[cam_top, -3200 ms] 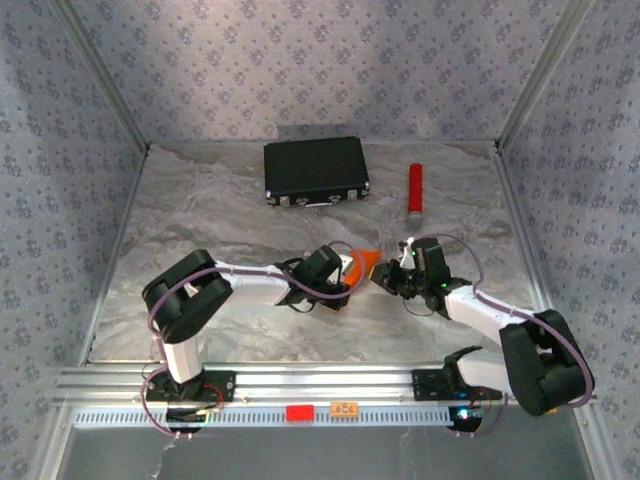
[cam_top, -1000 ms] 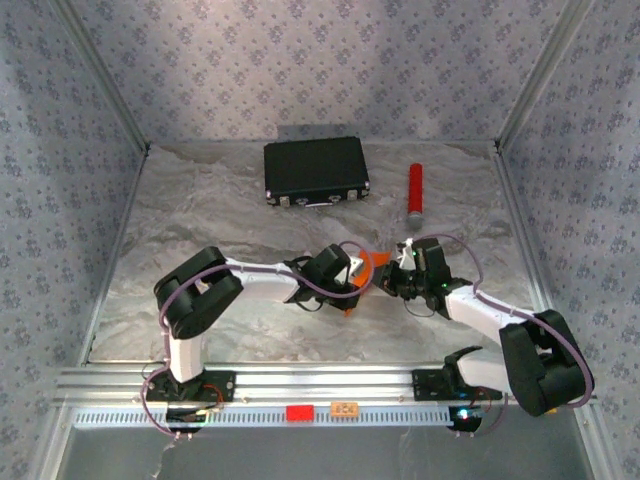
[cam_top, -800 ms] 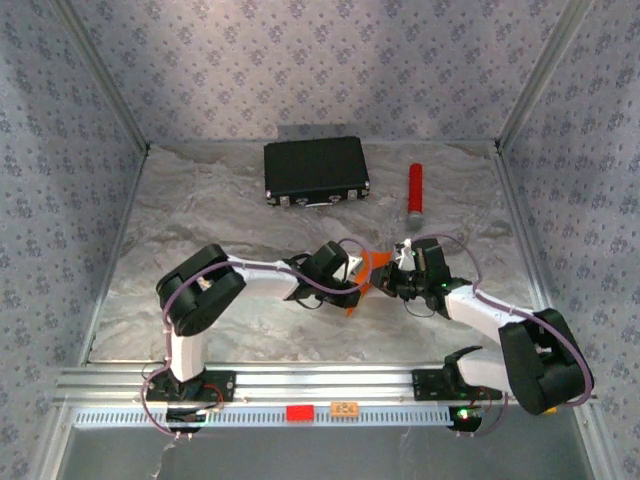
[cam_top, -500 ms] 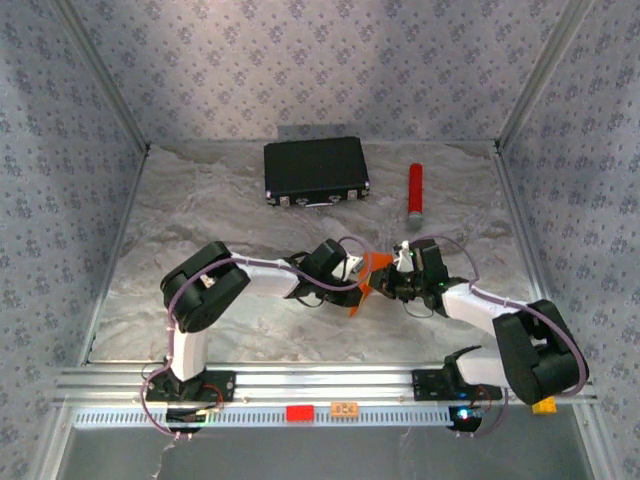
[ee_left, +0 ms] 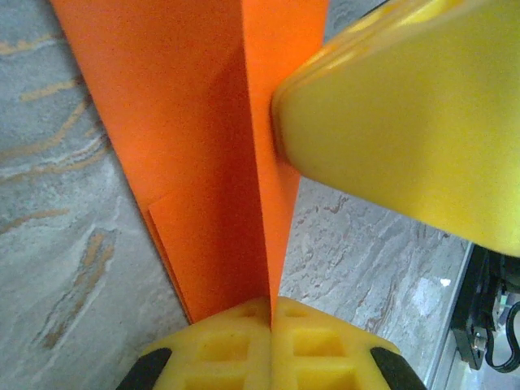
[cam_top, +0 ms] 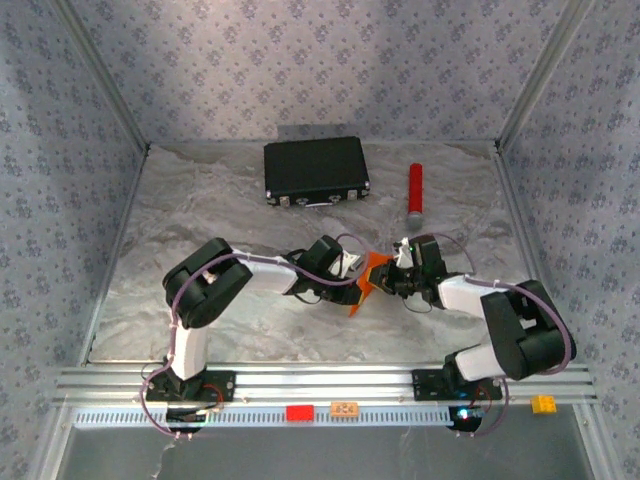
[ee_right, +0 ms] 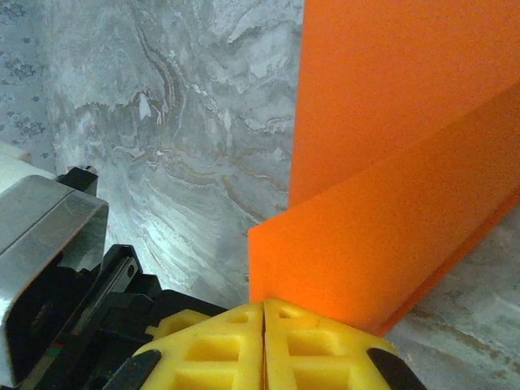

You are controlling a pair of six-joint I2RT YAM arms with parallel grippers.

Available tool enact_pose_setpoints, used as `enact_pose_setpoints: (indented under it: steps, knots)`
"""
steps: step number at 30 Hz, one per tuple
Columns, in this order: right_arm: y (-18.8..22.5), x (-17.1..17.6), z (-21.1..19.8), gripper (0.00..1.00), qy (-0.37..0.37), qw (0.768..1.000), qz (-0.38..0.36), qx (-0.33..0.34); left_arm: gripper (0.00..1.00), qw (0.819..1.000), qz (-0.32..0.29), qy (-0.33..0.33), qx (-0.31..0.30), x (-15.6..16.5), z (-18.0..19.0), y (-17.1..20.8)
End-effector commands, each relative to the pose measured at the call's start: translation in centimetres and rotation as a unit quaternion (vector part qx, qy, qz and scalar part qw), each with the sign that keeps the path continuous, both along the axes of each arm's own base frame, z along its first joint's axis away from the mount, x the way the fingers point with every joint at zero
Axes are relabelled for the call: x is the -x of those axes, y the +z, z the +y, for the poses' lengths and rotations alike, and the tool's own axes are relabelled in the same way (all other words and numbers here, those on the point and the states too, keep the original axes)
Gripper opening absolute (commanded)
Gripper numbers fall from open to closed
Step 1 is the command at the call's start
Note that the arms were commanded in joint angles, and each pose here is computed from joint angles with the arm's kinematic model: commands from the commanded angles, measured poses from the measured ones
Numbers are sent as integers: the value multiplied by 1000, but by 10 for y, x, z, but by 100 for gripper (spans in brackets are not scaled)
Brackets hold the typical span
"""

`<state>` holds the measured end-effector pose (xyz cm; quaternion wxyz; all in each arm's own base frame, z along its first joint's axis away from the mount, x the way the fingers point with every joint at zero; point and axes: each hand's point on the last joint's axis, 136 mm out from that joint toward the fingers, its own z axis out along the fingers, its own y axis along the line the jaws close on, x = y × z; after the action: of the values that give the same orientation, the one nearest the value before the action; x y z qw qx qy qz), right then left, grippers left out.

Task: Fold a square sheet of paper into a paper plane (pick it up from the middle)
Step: Fold the wing for the fifth time at the center of the table.

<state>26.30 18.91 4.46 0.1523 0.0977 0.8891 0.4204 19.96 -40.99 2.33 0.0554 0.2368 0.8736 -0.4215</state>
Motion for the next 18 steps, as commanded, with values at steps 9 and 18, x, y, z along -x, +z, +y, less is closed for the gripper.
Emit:
enact_pose_setpoints:
  steps: [9,18]
  knots:
    - [2,-14,0,10,7,1000,-15,-6,0,997,65,0,-45,15,15,-39]
    - [-1,-20,1,10,9,1000,-12,-12,0,996,70,3,-54,15,16,-44]
